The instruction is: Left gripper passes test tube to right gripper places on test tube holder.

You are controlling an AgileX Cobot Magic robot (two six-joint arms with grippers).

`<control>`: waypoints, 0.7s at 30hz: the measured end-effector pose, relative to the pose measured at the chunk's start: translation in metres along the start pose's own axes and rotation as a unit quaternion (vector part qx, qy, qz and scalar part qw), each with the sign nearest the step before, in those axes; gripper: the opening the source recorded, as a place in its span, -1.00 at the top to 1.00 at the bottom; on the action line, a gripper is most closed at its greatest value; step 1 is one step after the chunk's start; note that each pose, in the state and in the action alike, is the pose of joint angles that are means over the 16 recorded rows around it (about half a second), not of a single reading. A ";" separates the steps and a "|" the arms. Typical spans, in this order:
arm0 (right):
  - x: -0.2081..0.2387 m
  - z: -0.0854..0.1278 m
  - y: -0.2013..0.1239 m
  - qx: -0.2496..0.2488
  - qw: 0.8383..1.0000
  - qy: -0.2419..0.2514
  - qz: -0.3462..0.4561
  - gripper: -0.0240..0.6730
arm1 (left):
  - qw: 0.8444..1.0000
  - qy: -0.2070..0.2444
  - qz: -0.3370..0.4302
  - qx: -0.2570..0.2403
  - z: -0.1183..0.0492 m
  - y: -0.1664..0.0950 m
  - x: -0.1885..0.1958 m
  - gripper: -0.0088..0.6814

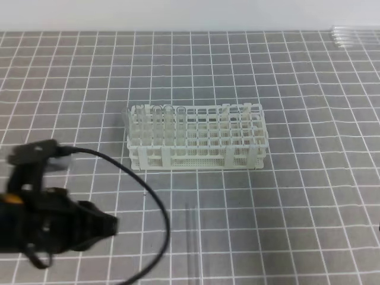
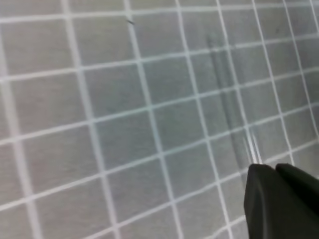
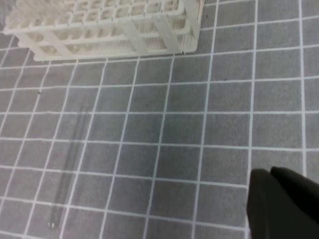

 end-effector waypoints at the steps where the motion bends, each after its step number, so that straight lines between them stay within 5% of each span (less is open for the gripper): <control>1: -0.001 0.000 0.000 0.000 1.000 0.000 0.004 0.97 | 1.000 0.001 0.013 -0.004 -0.004 0.000 -0.006 0.98; 14: -0.010 -0.003 -0.003 -0.003 0.999 0.001 0.039 0.97 | 0.985 0.028 0.142 -0.091 -0.084 -0.004 -0.060 0.98; 21: -0.011 -0.002 -0.005 -0.005 0.999 0.003 0.046 0.97 | 0.974 0.034 0.181 -0.130 -0.112 -0.009 -0.078 0.97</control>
Point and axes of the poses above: a point on each arm's last joint axis where the gripper is mounted, x pointing back along that axis away from the gripper, z along the wrist's bending axis when the last joint is at zero, y = z × x, the point moved 3 cm from there along -x, pointing out along that axis toward the gripper, and after that the axes turned 5 degrees about x, right-handed, at the moved point
